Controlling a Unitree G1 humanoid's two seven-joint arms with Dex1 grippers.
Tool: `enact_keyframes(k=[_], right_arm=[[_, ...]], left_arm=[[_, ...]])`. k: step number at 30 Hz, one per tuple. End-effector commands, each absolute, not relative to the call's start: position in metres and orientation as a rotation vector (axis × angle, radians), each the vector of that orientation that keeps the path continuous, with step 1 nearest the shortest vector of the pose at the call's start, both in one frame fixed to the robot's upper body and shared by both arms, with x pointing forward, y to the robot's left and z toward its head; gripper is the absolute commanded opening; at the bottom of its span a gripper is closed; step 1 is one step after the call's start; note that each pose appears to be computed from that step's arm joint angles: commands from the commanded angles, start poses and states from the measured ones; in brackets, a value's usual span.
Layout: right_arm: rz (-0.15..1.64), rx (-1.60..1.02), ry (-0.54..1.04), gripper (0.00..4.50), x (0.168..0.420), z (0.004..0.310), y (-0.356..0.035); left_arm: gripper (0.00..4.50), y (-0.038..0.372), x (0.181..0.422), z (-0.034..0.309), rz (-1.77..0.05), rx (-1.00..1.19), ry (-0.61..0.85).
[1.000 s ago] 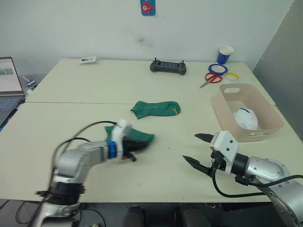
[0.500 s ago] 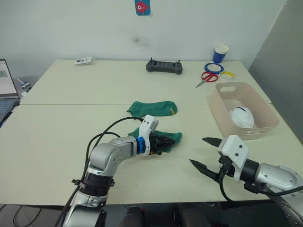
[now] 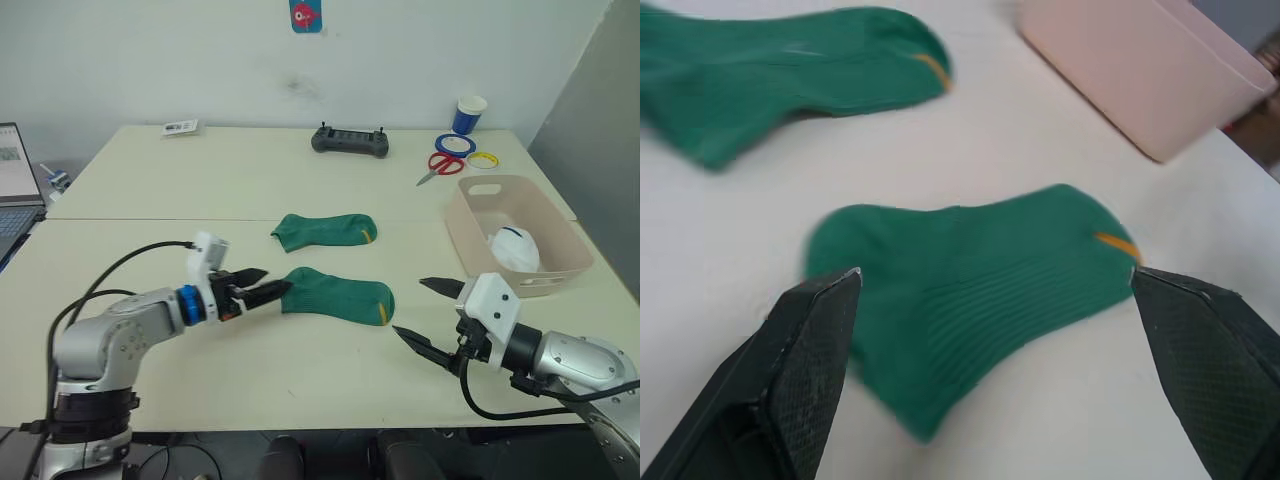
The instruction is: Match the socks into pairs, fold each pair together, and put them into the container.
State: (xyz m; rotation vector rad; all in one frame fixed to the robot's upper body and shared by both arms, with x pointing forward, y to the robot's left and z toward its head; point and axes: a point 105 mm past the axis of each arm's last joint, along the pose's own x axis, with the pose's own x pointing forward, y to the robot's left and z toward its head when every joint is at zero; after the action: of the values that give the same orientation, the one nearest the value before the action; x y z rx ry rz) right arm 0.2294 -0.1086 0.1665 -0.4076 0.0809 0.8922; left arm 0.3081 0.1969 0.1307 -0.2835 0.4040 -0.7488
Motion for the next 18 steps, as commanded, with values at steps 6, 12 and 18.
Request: enact_keyframes(k=[6,12,18], right_arm=[[0.953,-0.435,0.043,4.50,0.231,0.178,-0.101],[0.957,-0.440,0.050,4.50,0.231,0.179,-0.100],[0.956,-0.439,0.059,4.50,0.229,0.177,-0.101]], left_arm=[[4.48,0.196,0.307,0.100,-0.717,-0.328,0.490],[4.48,0.168,0.323,0.089,-0.704,-0.303,0.486],[4.09,0.154,0.328,0.080,-0.703,-0.317,0.497]])
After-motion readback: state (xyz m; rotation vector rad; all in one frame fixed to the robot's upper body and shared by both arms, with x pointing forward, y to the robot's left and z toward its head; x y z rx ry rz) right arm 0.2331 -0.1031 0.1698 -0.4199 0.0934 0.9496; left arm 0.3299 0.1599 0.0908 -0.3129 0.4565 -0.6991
